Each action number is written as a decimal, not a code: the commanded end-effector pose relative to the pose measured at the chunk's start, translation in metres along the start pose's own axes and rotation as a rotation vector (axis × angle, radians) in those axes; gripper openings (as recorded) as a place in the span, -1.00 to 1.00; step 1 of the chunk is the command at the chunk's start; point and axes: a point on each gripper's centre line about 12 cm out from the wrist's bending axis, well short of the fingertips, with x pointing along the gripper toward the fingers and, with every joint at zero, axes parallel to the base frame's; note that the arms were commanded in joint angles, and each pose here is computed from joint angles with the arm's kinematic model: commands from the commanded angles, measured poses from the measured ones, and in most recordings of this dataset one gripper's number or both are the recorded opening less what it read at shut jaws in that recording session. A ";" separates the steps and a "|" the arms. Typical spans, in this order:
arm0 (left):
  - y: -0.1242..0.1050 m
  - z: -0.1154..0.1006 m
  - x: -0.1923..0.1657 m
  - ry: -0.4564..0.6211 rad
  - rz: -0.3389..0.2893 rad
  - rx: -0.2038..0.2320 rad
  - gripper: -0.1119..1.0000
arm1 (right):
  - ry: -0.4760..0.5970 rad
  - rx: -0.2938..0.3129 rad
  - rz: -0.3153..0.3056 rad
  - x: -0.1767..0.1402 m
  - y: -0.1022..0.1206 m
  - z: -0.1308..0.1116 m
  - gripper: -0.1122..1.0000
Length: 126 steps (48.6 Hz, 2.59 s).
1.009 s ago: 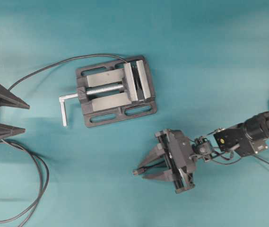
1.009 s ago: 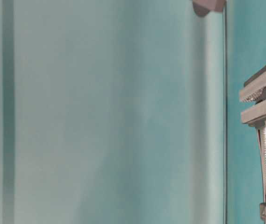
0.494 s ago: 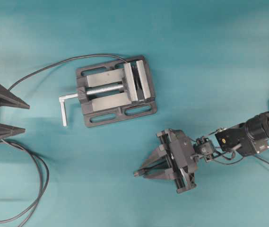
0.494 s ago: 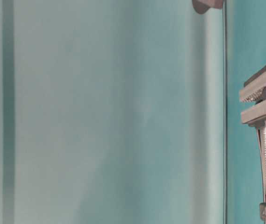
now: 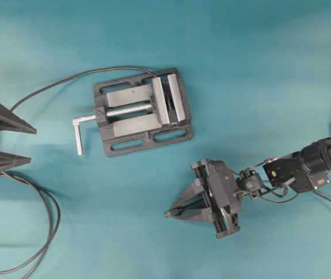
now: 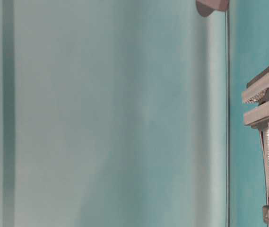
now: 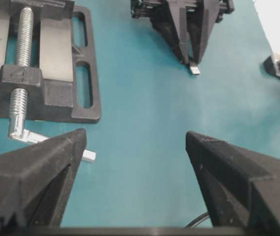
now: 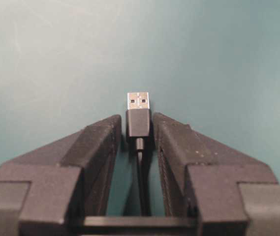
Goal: Insert the USB cable into the fixed female connector.
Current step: 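Lift the held USB plug and rotate the right gripper toward the vise, then carry the USB plug with the right gripper to the vise port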
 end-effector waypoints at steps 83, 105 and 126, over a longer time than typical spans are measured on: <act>0.005 -0.002 0.001 -0.002 0.028 0.008 0.99 | -0.125 0.383 -0.402 -0.032 -0.017 0.036 -0.41; 0.004 0.007 0.001 -0.086 0.018 0.003 0.99 | -0.216 0.421 -0.759 -0.011 -0.021 0.046 -0.41; 0.003 0.008 0.000 -0.094 0.005 0.011 0.99 | -0.241 0.445 -1.102 0.025 -0.031 0.049 -0.41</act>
